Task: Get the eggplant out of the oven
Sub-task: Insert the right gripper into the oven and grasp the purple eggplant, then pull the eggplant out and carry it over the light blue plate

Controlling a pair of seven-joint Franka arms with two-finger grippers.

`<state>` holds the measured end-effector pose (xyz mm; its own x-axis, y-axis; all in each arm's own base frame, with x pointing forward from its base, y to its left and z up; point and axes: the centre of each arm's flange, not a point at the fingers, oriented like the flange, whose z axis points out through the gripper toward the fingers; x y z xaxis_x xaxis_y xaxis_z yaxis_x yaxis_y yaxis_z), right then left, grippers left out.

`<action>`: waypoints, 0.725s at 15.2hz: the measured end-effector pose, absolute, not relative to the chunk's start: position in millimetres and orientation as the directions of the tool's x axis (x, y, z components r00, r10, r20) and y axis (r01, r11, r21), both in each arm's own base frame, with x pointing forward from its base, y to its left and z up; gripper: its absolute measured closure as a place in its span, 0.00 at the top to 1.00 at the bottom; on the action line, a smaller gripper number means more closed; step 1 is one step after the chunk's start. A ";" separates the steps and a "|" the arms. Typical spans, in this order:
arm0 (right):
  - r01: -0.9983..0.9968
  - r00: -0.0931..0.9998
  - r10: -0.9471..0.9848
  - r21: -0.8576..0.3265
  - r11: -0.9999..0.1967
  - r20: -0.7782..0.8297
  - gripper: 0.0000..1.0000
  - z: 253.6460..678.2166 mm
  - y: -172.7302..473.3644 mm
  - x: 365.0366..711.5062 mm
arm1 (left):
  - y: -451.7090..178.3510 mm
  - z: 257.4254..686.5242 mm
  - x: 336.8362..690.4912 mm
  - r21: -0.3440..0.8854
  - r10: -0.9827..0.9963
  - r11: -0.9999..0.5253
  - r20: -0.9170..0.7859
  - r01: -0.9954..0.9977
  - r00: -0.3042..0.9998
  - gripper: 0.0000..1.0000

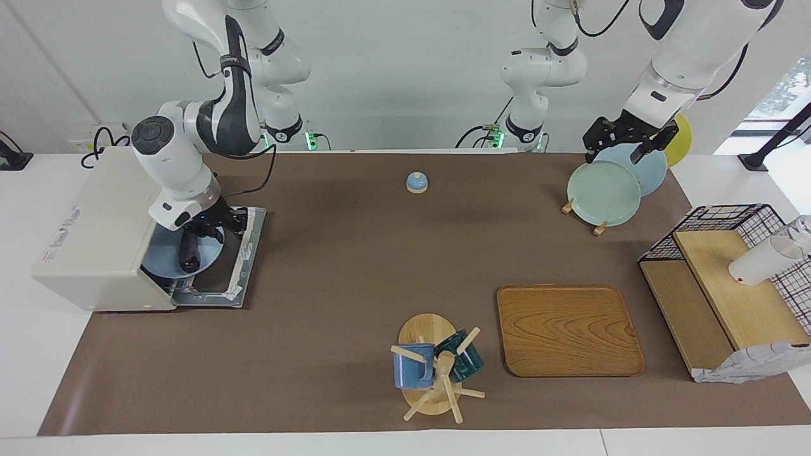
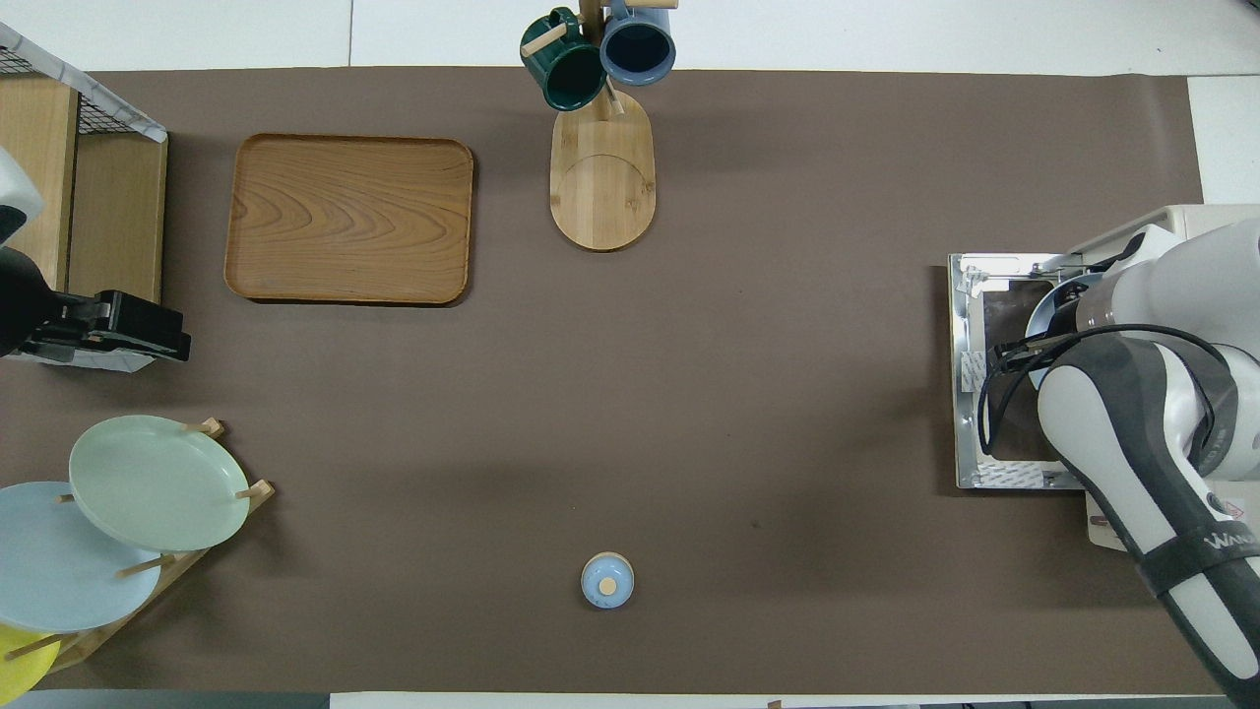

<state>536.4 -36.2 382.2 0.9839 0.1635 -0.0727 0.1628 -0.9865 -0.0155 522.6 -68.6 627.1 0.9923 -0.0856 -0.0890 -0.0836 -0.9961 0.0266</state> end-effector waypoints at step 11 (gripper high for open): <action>0.221 0.975 0.221 -0.008 -0.975 -0.035 0.38 362.6 -52.7 525.0 | -68.6 627.1 522.6 0.027 -0.086 -0.996 -0.089 -0.084 0.992 1.00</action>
<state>525.0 -52.7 362.6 0.9746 0.2211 -0.0352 0.2210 -0.9752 -0.0075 522.6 -68.6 627.1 0.9923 -0.0856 -0.0890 -0.0836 -0.9961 0.0266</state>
